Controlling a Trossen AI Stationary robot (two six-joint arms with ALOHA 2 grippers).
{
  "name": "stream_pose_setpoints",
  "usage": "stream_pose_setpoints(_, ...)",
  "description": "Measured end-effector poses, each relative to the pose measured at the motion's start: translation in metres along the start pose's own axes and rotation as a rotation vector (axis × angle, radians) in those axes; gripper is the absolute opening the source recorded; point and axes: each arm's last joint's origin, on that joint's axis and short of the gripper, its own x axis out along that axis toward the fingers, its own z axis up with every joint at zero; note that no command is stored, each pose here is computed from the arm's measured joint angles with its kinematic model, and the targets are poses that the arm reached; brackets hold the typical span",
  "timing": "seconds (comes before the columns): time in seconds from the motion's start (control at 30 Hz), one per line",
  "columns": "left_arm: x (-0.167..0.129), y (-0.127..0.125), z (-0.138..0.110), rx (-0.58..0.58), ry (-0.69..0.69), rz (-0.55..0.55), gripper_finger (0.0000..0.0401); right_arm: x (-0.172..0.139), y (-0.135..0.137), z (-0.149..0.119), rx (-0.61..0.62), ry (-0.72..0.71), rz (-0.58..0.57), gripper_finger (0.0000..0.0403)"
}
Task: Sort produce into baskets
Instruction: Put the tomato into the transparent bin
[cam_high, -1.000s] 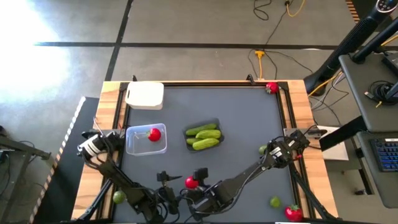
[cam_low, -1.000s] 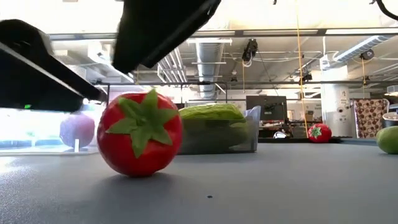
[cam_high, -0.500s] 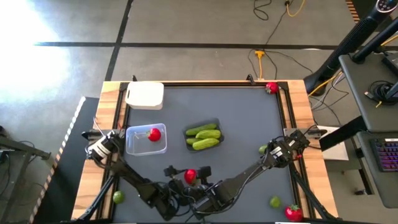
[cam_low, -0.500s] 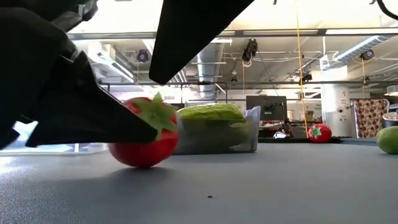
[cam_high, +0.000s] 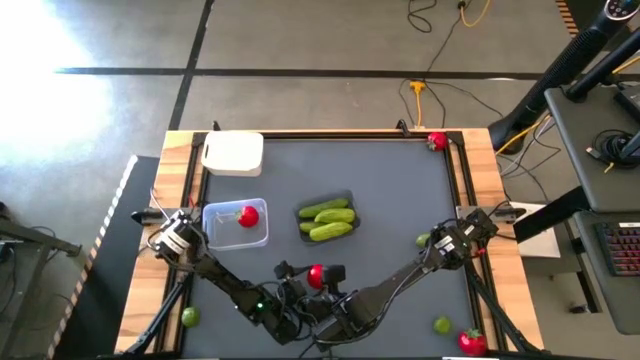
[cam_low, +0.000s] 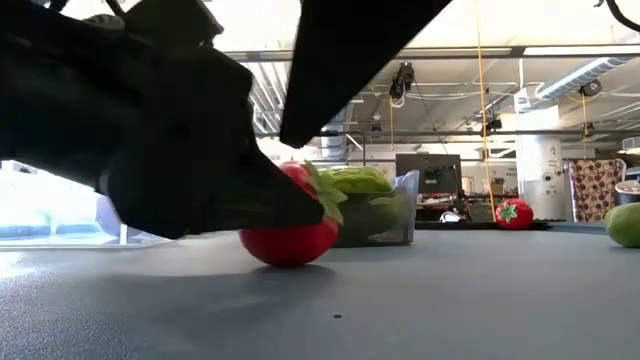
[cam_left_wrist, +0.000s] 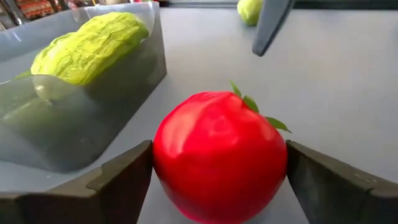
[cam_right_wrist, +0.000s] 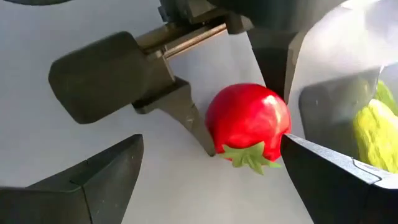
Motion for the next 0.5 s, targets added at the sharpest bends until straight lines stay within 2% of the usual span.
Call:
stream_pose_setpoints(0.13, 0.002, 0.000, -0.002, 0.000, -0.016, 0.016, 0.0292, -0.001, 0.000, -0.004, 0.001, 0.028, -0.010, 0.0370)
stream_pose_setpoints(0.23, -0.005, 0.002, 0.003, 0.052, -0.002, 0.012, 0.0282, -0.002, 0.000, -0.007, 0.017, 0.053, -0.021, 0.0370)
stream_pose_setpoints(0.4, -0.045, 0.016, 0.042, 0.052, 0.015, -0.011, 0.0281, -0.007, 0.000, -0.012, 0.030, 0.086, -0.037, 0.0370)
stream_pose_setpoints(0.5, -0.073, 0.036, 0.066, 0.110, 0.041, -0.012, 0.0281, -0.008, 0.001, -0.013, 0.030, 0.088, -0.037, 0.0370)
